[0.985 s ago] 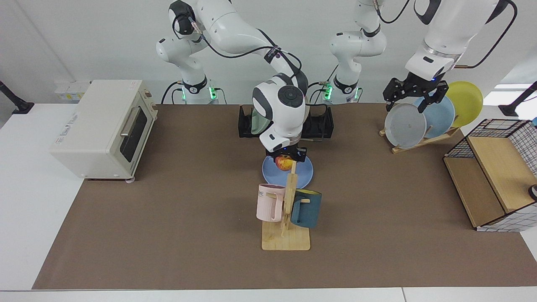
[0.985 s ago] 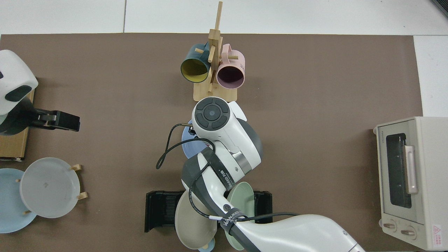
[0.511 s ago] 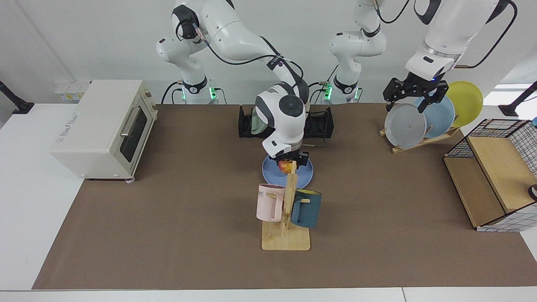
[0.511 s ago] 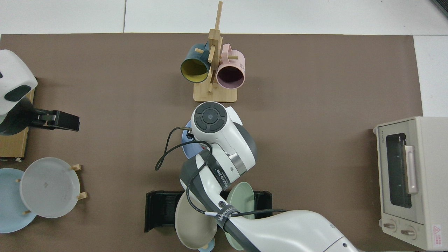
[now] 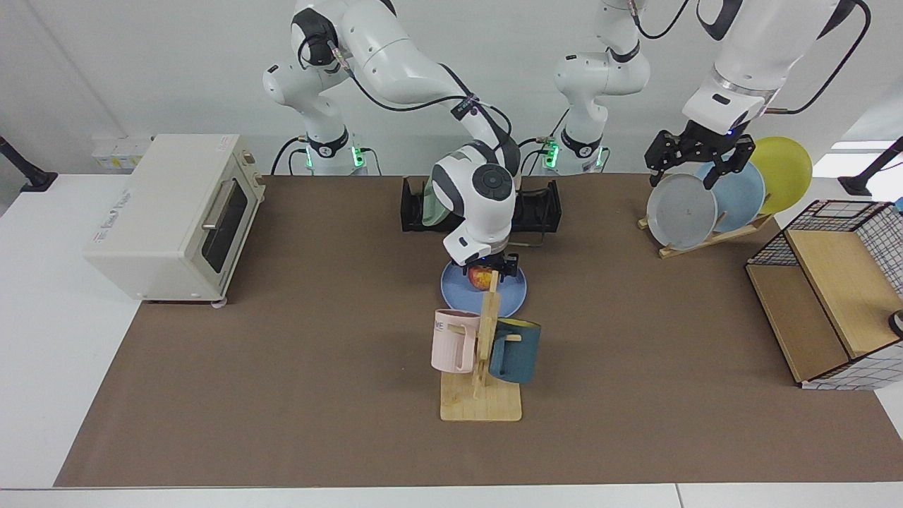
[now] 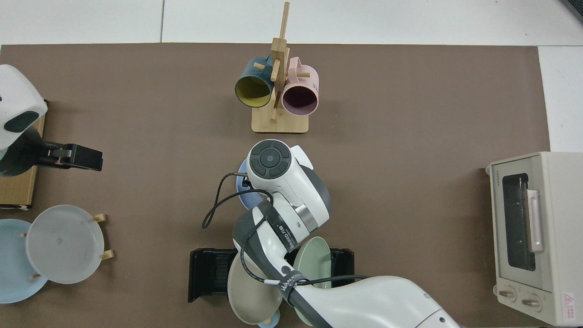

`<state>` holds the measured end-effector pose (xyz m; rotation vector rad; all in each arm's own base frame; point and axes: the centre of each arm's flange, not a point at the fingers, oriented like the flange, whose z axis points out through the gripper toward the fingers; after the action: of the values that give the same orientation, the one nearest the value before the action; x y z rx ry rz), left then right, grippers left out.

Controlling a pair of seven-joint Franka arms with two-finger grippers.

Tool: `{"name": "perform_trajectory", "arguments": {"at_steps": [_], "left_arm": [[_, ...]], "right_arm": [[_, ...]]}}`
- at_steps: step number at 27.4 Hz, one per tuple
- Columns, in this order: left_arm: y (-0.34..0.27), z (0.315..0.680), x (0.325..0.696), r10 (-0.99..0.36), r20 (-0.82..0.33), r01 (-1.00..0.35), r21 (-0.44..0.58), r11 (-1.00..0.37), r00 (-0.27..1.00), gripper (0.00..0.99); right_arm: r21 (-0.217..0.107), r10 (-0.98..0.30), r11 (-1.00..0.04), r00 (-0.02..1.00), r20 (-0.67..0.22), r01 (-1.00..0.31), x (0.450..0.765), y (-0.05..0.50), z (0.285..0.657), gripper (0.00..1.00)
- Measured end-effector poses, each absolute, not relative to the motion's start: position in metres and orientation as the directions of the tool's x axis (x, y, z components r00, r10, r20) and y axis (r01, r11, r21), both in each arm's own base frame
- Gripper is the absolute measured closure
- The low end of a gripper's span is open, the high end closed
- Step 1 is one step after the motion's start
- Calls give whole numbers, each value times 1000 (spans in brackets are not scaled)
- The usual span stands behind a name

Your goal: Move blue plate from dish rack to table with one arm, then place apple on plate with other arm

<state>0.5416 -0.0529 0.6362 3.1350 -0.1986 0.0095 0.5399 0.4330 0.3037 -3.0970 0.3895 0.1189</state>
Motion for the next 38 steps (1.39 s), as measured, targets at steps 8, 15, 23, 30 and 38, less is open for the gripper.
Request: {"name": "perform_trajectory", "arguments": {"at_steps": [8,15,23,30,38], "left_arm": [[-53,643,538,-126,19,-126,-1,-992,992,0],[-53,649,535,-126,29,-126,-2,-992,992,0],[-52,649,534,-126,29,-126,-2,-992,992,0],[-52,649,534,-126,30,-126,-2,-992,992,0],[-52,650,534,-126,32,-126,-2,-992,992,0]], "right_arm": [[-27,-226,-973,972,-61,-228,544,432,329,0],[-35,-129,-991,991,-33,-130,559,404,387,0],[-55,-34,-998,999,10,-33,587,329,454,0],[-58,48,-997,999,4,48,604,254,484,0],[-56,126,-991,992,-4,125,608,168,495,0]]}}
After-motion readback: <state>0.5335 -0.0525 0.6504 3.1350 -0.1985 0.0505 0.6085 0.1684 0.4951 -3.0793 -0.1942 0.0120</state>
